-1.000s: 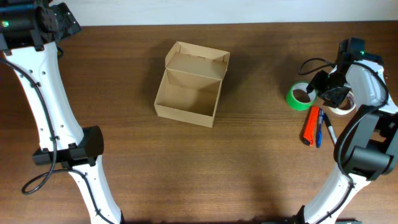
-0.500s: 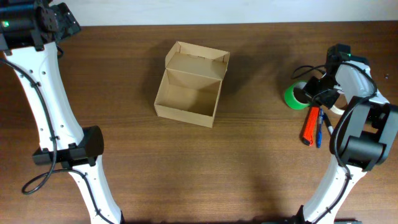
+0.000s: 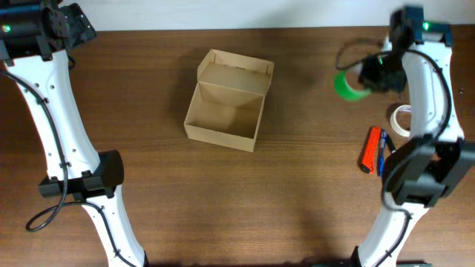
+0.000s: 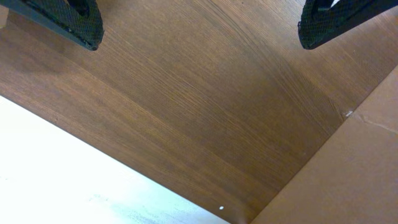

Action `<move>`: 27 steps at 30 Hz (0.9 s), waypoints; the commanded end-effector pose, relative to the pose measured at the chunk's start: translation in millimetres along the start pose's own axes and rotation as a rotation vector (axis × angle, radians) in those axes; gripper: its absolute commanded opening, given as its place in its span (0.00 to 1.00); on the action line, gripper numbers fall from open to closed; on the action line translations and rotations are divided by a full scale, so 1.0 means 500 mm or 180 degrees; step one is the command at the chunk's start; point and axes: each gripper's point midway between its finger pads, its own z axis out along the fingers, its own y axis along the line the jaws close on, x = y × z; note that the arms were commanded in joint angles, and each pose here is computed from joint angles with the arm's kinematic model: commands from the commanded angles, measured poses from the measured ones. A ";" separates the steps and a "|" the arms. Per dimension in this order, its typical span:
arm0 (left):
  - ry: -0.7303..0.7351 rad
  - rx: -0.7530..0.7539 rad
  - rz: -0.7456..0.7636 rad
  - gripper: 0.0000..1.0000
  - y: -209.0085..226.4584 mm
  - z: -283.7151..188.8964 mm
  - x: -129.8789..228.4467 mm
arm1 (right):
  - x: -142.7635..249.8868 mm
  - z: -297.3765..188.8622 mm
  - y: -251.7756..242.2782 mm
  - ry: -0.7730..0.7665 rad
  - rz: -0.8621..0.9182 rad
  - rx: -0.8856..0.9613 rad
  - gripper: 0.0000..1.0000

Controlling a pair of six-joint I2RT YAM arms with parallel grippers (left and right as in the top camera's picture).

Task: Pack container
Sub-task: 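Grasp the green tape roll with the right gripper and lower it into the box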

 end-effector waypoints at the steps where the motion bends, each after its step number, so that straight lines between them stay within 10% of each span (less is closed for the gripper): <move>1: -0.0025 -0.0033 0.0014 1.00 0.010 -0.009 -0.003 | -0.004 -0.180 0.118 -0.0688 -0.0576 -0.0143 0.04; 14: -0.0025 -0.0033 0.0014 1.00 0.010 -0.009 -0.003 | 0.175 -0.174 0.531 -0.1033 -0.2292 -0.0409 0.03; 27: -0.0025 -0.0033 0.0014 1.00 0.010 -0.009 -0.003 | 0.271 0.072 0.645 -0.0393 -0.2687 -0.0388 0.04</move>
